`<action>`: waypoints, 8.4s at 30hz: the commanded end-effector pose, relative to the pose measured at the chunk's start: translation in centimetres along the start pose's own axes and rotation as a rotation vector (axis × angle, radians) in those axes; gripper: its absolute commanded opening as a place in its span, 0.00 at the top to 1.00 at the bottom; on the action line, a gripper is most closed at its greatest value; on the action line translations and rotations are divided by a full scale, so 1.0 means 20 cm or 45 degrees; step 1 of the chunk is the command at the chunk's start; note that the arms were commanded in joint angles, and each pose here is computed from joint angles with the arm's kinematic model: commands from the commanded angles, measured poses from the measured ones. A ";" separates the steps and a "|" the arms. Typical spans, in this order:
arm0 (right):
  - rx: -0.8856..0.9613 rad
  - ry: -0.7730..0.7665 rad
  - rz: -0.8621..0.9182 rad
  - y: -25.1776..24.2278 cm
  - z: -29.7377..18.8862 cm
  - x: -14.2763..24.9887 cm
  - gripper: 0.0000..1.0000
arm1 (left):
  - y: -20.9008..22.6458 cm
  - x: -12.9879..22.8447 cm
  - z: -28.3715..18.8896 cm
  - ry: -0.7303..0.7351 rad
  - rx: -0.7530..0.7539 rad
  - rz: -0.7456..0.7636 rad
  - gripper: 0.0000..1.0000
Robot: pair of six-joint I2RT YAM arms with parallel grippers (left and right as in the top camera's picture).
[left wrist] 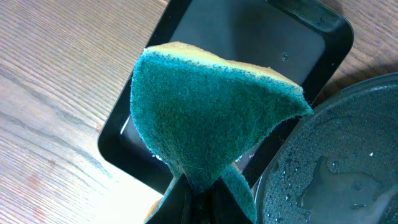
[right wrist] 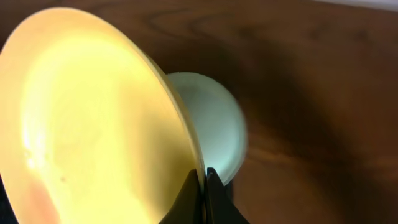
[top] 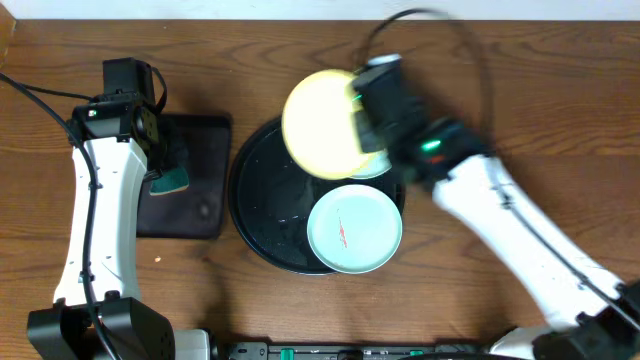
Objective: Clean dirty plates on tray and stack at the side
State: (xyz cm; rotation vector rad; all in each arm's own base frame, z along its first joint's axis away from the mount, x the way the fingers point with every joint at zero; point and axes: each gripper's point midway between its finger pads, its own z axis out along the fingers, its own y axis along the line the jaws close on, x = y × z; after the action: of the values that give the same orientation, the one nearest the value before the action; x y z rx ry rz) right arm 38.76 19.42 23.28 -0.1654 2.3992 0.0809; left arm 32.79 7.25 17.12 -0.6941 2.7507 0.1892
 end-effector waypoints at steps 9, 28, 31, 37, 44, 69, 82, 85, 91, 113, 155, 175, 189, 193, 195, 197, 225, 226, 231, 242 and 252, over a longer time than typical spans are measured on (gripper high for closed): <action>0.084 0.288 0.564 -0.88 -0.04 0.18 0.99 | 0.00 -0.04 -0.03 -0.035 0.001 -0.011 0.93; 0.225 0.457 0.742 -1.18 0.32 0.84 0.99 | 0.01 -0.04 -0.03 -0.034 0.001 -0.011 0.93; 0.224 0.455 0.743 -1.17 0.36 0.90 0.99 | 0.01 -0.04 -0.03 -0.034 0.000 -0.011 0.92; 0.225 0.476 0.744 -1.16 0.38 0.99 0.99 | 0.01 -0.04 -0.03 -0.034 0.000 -0.011 0.93; 0.230 0.494 0.745 -1.15 0.38 1.02 0.94 | 0.01 -0.04 -0.03 -0.034 0.000 -0.011 0.93; -0.311 0.303 0.258 -0.42 0.51 0.18 0.64 | 0.00 -0.05 -0.03 -0.046 0.009 -0.013 0.93; -0.328 0.406 0.175 -0.25 0.92 0.35 0.66 | 0.00 -0.05 -0.03 -0.044 0.008 -0.013 0.93; -0.314 0.421 0.171 -0.25 0.95 0.38 0.67 | 0.00 -0.05 -0.03 -0.044 0.008 -0.013 0.93; -0.314 0.428 0.172 -0.25 0.96 0.39 0.86 | 0.00 -0.05 -0.03 -0.044 0.008 -0.013 0.93; -0.495 0.553 0.189 0.29 0.80 0.46 0.99 | -0.05 -0.03 -0.01 -0.013 0.059 -0.003 0.92; -0.375 0.705 0.200 0.33 1.05 0.77 0.99 | -0.93 0.33 0.34 0.170 0.311 0.441 0.93; -0.358 0.718 0.198 0.32 1.05 0.78 0.99 | -1.10 0.54 0.55 0.369 0.429 0.608 0.93; -0.355 0.717 0.197 0.32 1.05 0.78 0.99 | -0.92 0.35 0.63 0.162 0.084 0.450 0.93; -0.355 0.717 0.197 0.32 1.05 0.78 0.99 | -0.80 0.28 0.63 0.075 -0.096 0.407 0.93; -0.354 0.717 0.197 0.32 1.05 0.78 0.99 | -0.80 0.28 0.63 0.081 -0.103 0.410 0.93; -0.354 0.717 0.197 0.32 1.05 0.78 0.99 | -0.81 0.30 0.63 0.096 -0.090 0.414 0.93; -0.346 0.726 0.196 0.31 1.04 0.79 0.99 | -0.86 0.31 0.60 0.128 -0.008 0.438 0.93; -0.345 0.728 0.196 0.31 1.04 0.79 0.99 | -0.86 0.30 0.59 0.122 -0.003 0.436 0.93; -0.344 0.728 0.195 0.31 1.04 0.79 0.99 | -0.89 0.21 0.45 0.037 0.056 0.412 0.93; -0.348 0.725 0.197 0.31 1.03 0.78 0.99 | -0.62 0.05 0.08 -0.071 0.090 0.251 0.93; -0.267 0.516 0.080 0.29 0.87 0.53 0.99 | -0.26 -0.06 0.08 -0.033 -0.003 0.054 0.93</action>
State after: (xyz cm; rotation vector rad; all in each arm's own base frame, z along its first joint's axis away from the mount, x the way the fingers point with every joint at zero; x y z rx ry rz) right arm 40.51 27.26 0.80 -0.1990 2.8890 0.5285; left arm 36.51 2.42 15.13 -0.6096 2.7635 0.1827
